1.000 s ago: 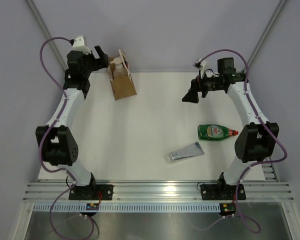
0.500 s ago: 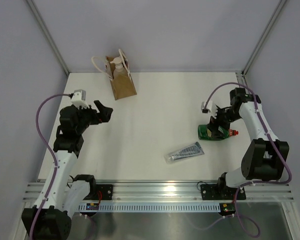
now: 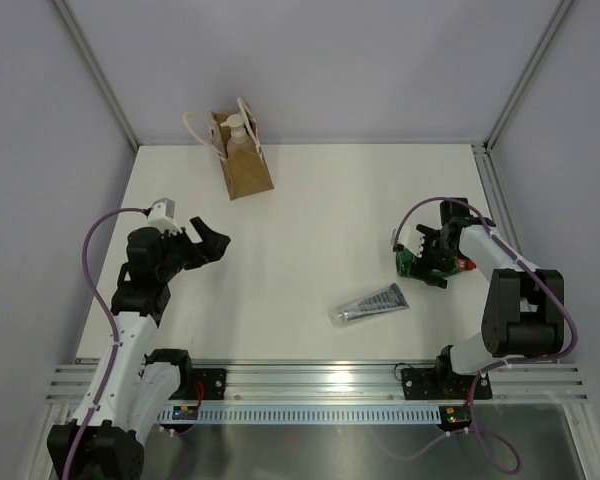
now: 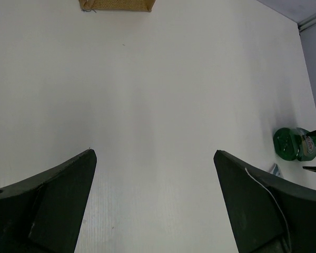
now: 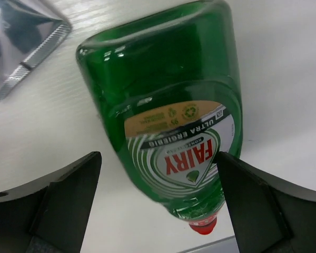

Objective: Place the personal care products into the canvas bag

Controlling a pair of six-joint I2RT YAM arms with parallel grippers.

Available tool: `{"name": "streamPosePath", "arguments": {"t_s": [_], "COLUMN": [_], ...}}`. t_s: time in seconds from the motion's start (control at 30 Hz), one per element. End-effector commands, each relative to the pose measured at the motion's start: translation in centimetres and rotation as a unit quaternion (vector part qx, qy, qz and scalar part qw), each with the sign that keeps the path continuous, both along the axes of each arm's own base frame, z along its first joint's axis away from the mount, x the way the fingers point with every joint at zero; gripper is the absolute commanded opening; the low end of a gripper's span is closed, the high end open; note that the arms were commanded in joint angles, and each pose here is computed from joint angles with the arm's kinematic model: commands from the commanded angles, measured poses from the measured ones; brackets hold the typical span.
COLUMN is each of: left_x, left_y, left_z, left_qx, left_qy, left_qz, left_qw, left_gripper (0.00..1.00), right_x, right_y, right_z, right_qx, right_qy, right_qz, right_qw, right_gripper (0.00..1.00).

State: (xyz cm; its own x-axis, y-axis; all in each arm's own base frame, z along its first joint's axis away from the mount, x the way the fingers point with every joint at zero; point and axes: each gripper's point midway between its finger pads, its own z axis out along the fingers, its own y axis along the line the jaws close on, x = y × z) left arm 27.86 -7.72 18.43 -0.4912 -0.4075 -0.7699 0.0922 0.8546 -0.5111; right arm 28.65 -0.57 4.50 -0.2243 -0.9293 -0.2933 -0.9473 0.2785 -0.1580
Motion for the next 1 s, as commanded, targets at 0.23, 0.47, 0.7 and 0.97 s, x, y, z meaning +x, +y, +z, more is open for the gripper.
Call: {"name": "streamPosePath", "arguments": {"t_s": [0.23,0.47,0.7,0.97], "left_x": [0.4,0.6,1.6,2.4], "left_y": [-2.6,-6.1,-12.8,-20.2], "left_z": [3.2,4.3,3.5,4.2], "left_qx": [-0.065,-0.097,-0.063,0.025], "left_qy": [-0.041,-0.066,-0.086,-0.205], "left_qz": [-0.054,-0.111,-0.175,-0.253], "left_qw": [0.996,0.987,0.979,0.945], "left_gripper": [0.99,0.99,0.99,0.99], "right_x": [3.7,5.5,7.7,12.0], "right_y": [-0.7,3.1,6.9,11.1], "right_z": [-3.7,-0.1,2.8,7.3], "right_qx": [-0.073,0.056,0.192,0.378], "right_qy": [0.004,0.102,0.221,0.371], "right_qz": [-0.029,-0.128,-0.262,-0.403], "right_qw": [0.997,0.985,0.92,0.746], "right_gripper": [0.74,0.25,0.0,0.0]}}
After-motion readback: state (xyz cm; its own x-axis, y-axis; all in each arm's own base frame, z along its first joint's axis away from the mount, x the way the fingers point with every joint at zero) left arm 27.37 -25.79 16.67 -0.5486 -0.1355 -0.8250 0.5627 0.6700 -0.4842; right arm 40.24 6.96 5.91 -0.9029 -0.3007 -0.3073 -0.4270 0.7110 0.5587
